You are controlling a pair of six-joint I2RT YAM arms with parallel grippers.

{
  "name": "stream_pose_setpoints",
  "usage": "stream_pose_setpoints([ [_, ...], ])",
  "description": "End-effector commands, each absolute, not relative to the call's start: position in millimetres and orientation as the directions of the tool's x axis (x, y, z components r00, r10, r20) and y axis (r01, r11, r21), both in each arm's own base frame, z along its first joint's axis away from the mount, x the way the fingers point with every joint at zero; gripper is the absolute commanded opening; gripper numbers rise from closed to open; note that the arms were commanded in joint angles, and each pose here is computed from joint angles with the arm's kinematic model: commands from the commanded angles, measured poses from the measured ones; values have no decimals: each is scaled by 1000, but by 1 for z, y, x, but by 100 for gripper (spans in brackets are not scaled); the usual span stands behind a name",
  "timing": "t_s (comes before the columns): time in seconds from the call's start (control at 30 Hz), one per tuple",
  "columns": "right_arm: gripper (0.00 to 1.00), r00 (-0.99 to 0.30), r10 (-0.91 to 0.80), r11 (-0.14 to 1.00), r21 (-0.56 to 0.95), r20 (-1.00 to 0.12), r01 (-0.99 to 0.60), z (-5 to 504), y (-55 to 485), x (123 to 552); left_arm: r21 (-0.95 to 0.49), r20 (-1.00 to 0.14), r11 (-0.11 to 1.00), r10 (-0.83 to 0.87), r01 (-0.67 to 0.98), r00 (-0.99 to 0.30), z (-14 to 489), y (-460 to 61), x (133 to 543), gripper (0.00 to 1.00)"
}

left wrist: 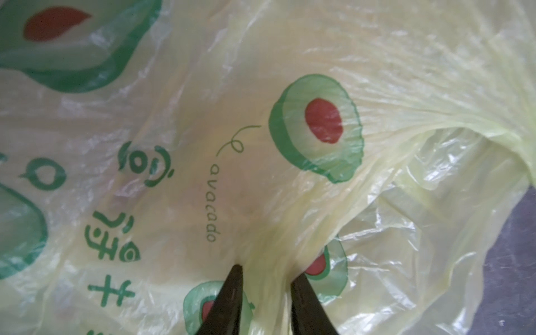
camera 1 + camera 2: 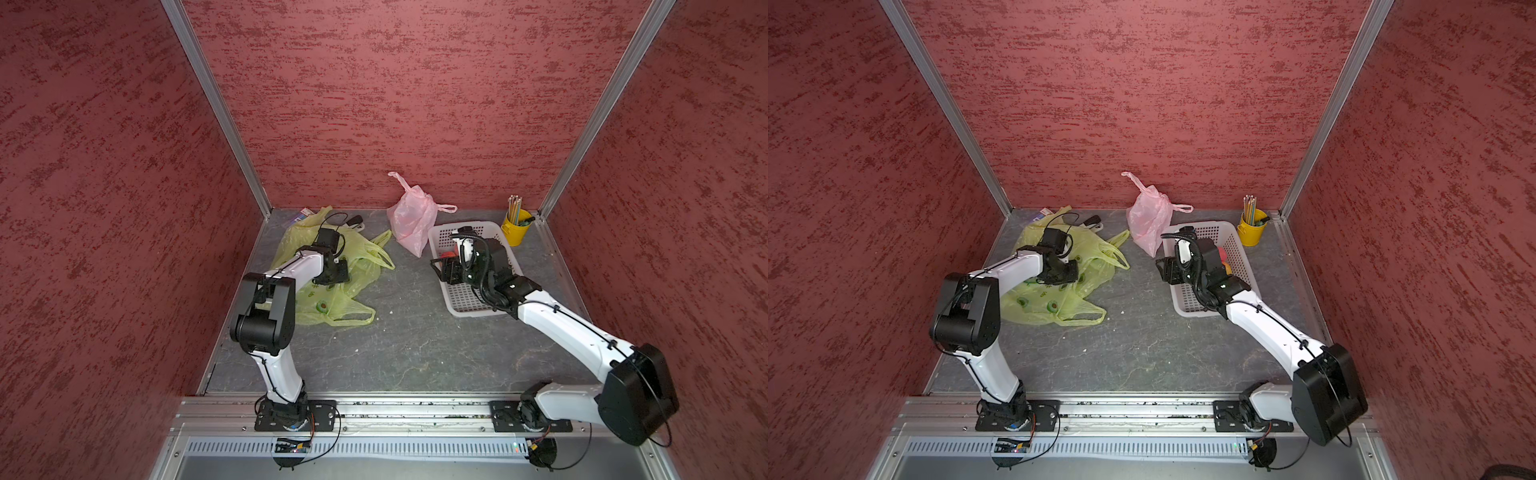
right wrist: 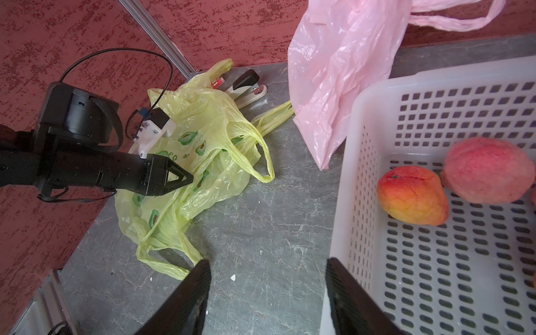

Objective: Place the peach into a plastic bag & tie a knot
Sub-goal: Pick up the plastic bag at the center of the board, then pick up the peach from the basket.

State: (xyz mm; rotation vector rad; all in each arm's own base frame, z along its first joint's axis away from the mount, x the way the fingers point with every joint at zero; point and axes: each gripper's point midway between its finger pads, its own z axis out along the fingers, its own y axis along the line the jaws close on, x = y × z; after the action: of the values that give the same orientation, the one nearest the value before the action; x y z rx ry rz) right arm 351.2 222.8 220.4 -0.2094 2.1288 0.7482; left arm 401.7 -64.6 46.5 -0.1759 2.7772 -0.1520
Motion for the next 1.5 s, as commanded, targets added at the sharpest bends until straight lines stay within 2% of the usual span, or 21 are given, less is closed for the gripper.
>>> stream_pose_setpoints([
  [0.0, 65, -591, 122, 819, 417, -797, -393, 231, 214, 351, -148, -348, 986, -126, -78, -929, 53, -67, 406, 16],
  [0.13, 67, -599, 128, 849, 399, -790, -345, 227, 201, 356, -154, -357, 986, -118, -67, -927, 77, -64, 399, 7],
  [0.27, 74, -622, 148, 902, 363, -769, -234, 215, 179, 369, -166, -387, 985, -105, -43, -916, 118, -63, 384, 0],
  [0.43, 78, -648, 188, 934, 339, -738, -116, 195, 152, 387, -218, -428, 976, -95, 1, -899, 167, -69, 358, 0],
  [0.6, 81, -681, 189, 963, 269, -707, -12, 164, 127, 408, -344, -432, 936, -88, 74, -898, 216, -97, 327, 0],
  [0.77, 80, -725, 177, 960, 278, -666, -21, 133, 134, 424, -517, -421, 843, -101, 147, -902, 249, -139, 307, 0],
  [0.93, 80, -741, 195, 949, 313, -643, -22, 118, 143, 443, -646, -396, 742, -124, 180, -910, 264, -174, 301, 0],
  [1.07, 81, -741, 223, 933, 358, -634, -25, 111, 151, 460, -668, -376, 717, -92, 201, -922, 258, -198, 300, 0],
  [1.17, 81, -750, 235, 927, 374, -619, -18, 102, 155, 472, -725, -347, 658, -96, 202, -933, 254, -213, 302, 0],
  [1.47, 81, -780, 237, 940, 339, -579, 33, 67, 150, 484, -789, -339, 576, -121, 212, -933, 258, -229, 308, 0],
])
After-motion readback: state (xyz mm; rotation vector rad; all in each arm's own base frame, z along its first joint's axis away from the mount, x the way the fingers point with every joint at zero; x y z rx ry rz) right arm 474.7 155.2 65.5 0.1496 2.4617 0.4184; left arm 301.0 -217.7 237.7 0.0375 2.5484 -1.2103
